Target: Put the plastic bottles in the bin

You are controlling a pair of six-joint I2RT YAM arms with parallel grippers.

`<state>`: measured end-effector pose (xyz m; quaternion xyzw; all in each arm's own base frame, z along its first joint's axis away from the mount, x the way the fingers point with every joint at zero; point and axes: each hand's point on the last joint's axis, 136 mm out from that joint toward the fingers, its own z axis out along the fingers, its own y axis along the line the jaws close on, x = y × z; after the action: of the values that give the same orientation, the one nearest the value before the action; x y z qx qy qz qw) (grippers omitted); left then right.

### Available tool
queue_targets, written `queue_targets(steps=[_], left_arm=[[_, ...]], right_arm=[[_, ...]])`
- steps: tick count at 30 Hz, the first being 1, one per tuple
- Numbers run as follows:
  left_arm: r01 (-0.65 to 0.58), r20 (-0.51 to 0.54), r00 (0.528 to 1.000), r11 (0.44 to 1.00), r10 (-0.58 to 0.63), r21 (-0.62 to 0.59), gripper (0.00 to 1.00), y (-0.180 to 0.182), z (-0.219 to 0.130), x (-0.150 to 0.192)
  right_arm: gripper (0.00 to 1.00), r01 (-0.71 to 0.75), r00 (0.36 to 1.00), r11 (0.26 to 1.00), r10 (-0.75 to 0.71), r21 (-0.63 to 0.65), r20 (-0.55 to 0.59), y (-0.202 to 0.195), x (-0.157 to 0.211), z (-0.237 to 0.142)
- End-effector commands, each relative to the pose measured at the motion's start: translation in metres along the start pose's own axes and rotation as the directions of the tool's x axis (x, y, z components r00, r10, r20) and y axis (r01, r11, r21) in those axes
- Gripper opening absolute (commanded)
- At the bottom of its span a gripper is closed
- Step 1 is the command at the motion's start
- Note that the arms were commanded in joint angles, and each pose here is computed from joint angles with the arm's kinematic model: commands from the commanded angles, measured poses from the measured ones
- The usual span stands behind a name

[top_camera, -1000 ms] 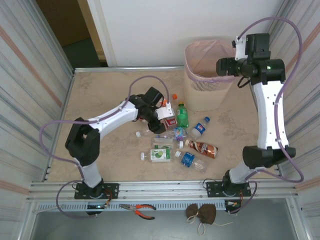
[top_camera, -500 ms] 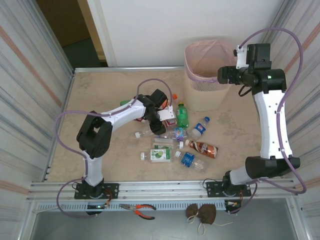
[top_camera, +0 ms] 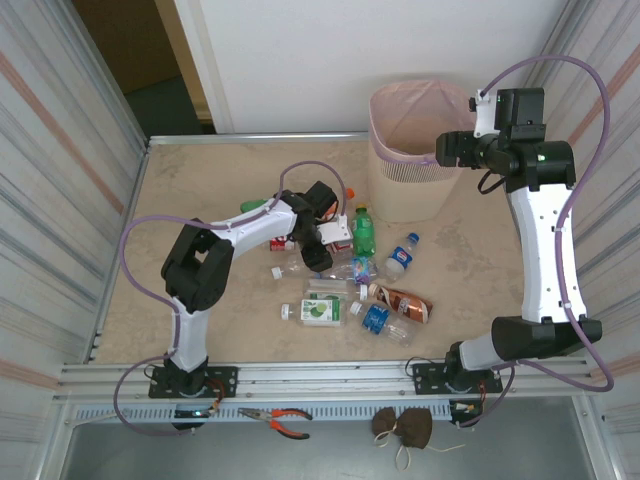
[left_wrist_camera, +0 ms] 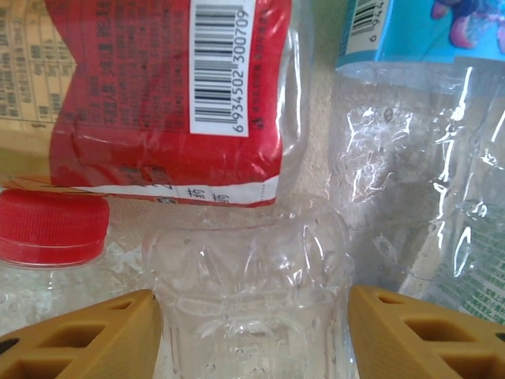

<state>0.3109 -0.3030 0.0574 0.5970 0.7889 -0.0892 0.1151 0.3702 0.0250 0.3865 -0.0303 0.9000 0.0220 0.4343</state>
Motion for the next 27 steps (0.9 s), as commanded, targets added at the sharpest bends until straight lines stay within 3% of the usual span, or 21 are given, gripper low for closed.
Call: queue_targets(steps=[1, 6, 19, 23, 27], left_arm=[[0.017, -0.040, 0.999, 0.999, -0.015, 0.035, 0.55, -0.006, 0.011, 0.006], [0.022, -0.026, 0.999, 0.999, -0.021, 0.026, 0.47, -0.006, 0.001, 0.003], [0.053, 0.164, 0.986, 0.997, -0.044, -0.053, 0.45, -0.005, -0.074, -0.025], [0.086, 0.282, 0.957, 0.994, -0.064, -0.067, 0.44, -0.003, -0.109, -0.037], [0.132, 0.464, 0.881, 0.990, -0.093, -0.053, 0.44, -0.002, -0.159, -0.053]], right_arm=[[0.85, -0.029, 0.999, 1.000, 0.029, 0.001, 0.037, -0.002, -0.005, -0.010], [0.85, -0.030, 0.998, 1.000, 0.030, 0.001, 0.055, -0.001, -0.008, -0.014], [0.84, -0.047, 0.991, 0.998, 0.053, -0.051, 0.121, 0.007, -0.012, -0.027], [0.84, -0.051, 0.984, 0.992, 0.070, -0.115, 0.164, 0.018, -0.014, -0.034], [0.84, -0.032, 0.966, 0.968, 0.094, -0.249, 0.239, 0.040, -0.016, -0.045]])
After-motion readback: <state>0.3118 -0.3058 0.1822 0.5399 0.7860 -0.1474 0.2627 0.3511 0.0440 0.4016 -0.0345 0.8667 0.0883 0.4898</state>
